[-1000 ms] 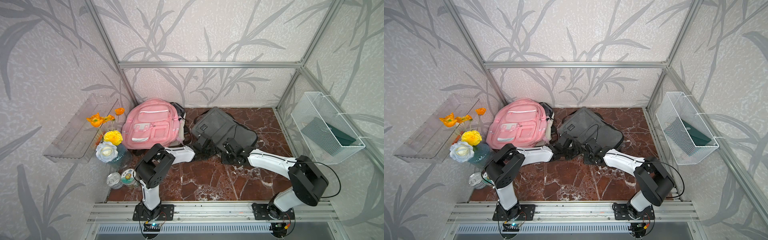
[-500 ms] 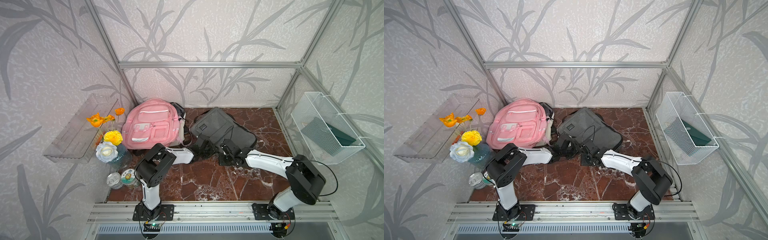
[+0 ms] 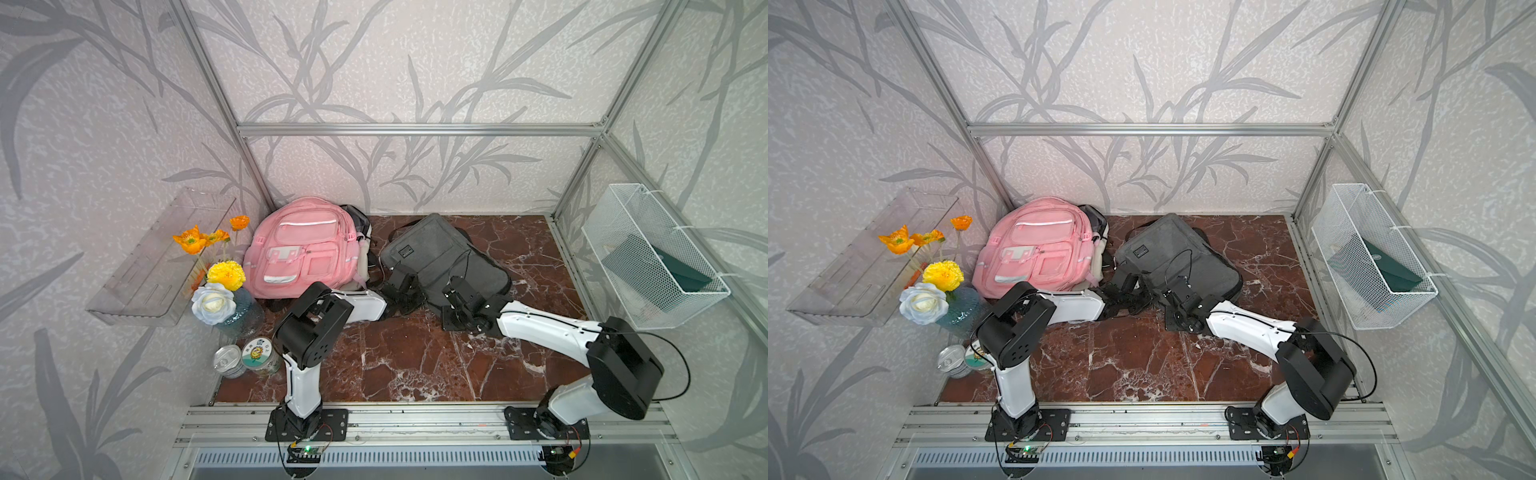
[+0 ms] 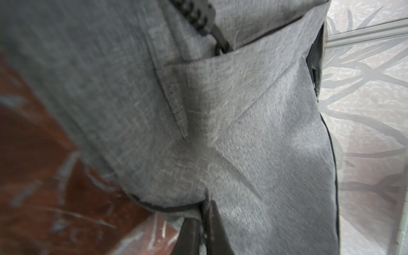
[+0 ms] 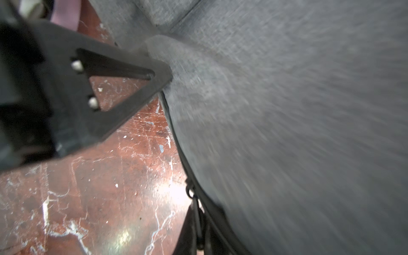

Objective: Zip up the backpack
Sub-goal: Zip the zipper on the backpack.

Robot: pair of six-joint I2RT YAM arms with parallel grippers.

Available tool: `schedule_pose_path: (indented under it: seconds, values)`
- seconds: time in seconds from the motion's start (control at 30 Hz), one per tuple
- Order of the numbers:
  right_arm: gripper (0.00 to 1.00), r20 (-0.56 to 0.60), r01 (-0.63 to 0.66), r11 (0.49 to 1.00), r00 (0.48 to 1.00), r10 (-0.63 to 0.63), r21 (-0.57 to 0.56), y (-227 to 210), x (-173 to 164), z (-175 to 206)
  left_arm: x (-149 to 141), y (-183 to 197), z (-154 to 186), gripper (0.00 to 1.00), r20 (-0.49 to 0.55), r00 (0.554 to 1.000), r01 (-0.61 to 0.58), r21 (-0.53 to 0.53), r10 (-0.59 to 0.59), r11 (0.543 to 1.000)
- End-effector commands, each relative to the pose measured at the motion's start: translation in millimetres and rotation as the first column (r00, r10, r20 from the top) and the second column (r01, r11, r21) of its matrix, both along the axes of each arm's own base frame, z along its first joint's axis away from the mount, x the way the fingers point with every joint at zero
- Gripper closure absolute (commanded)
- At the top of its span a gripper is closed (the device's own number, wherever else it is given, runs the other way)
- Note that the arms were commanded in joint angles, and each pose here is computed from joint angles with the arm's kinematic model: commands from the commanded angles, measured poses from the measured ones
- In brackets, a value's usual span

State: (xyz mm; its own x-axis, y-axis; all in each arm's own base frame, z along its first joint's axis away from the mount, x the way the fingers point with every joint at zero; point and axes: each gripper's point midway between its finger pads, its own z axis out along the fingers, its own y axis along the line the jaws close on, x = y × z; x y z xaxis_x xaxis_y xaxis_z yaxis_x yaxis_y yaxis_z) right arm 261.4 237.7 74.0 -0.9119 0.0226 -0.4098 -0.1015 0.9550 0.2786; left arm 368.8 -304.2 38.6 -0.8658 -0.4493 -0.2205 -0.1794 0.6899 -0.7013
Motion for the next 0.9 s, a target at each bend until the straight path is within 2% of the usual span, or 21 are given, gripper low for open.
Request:
schedule_pose_path:
  seconds: [0.0,0.23,0.3,0.47,0.6,0.7,0.87]
  values:
    - [1.00,-0.001,-0.001,0.998,1.000,0.001,-0.069,-21,-14,4,23,44,-12,0.98,0.033,0.996,-0.086,0.144,0.082,0.986]
    - [1.00,0.010,0.022,0.993,1.000,-0.021,-0.120,-38,-19,1,35,49,-2,0.98,0.055,0.996,-0.075,0.137,0.068,0.988]
    - [1.00,0.013,0.016,0.995,1.000,-0.015,-0.101,-34,-18,2,35,43,4,0.95,0.062,0.997,-0.054,0.126,0.047,0.991]
    - [1.00,0.007,-0.009,0.999,1.000,0.009,-0.038,-12,-9,6,11,28,20,0.58,0.028,0.999,0.020,0.096,-0.023,0.995]
    - [1.00,0.007,-0.028,1.000,1.000,0.028,0.009,5,-1,8,-22,36,32,0.36,-0.003,1.000,0.012,0.105,-0.012,0.994]
    - [1.00,0.001,-0.048,0.998,0.999,0.048,0.037,16,1,6,-41,34,37,0.31,-0.025,1.000,0.003,0.051,-0.002,0.999]
    - [1.00,0.001,-0.103,0.993,0.995,0.103,0.063,39,-2,6,-46,12,44,0.29,-0.010,1.000,0.010,-0.060,-0.011,0.998]
